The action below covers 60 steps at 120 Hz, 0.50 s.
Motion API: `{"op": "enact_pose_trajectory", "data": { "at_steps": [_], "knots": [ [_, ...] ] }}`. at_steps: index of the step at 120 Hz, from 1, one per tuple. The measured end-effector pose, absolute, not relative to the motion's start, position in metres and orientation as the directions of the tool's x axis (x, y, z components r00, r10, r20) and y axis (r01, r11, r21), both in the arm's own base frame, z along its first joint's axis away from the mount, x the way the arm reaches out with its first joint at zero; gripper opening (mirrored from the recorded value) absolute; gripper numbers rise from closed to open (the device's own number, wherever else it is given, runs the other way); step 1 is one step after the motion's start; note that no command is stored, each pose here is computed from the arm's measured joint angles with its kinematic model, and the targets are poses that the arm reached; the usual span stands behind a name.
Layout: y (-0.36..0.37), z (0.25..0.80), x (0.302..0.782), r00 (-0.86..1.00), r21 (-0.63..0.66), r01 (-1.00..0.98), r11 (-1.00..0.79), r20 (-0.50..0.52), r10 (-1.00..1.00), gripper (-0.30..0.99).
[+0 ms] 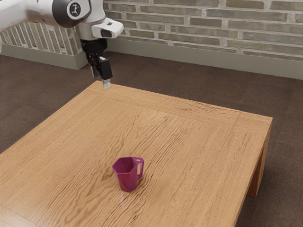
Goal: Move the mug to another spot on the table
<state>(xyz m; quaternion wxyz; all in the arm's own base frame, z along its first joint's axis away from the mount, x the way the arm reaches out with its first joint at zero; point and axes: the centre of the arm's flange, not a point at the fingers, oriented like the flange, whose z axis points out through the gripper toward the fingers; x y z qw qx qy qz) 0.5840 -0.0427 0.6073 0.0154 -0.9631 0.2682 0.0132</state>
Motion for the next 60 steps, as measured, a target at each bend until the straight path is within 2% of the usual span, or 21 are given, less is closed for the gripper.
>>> {"op": "enact_pose_trajectory", "data": {
  "at_steps": [44, 60],
  "knots": [
    [-0.065, 0.608, 0.582, 0.761, -0.020, -0.648, -0.761, -0.031, -0.647, 0.69],
    [-0.100, 0.578, 0.575, 0.739, 0.028, -0.670, -0.742, -0.075, -0.670, 0.69]
  ]
}}
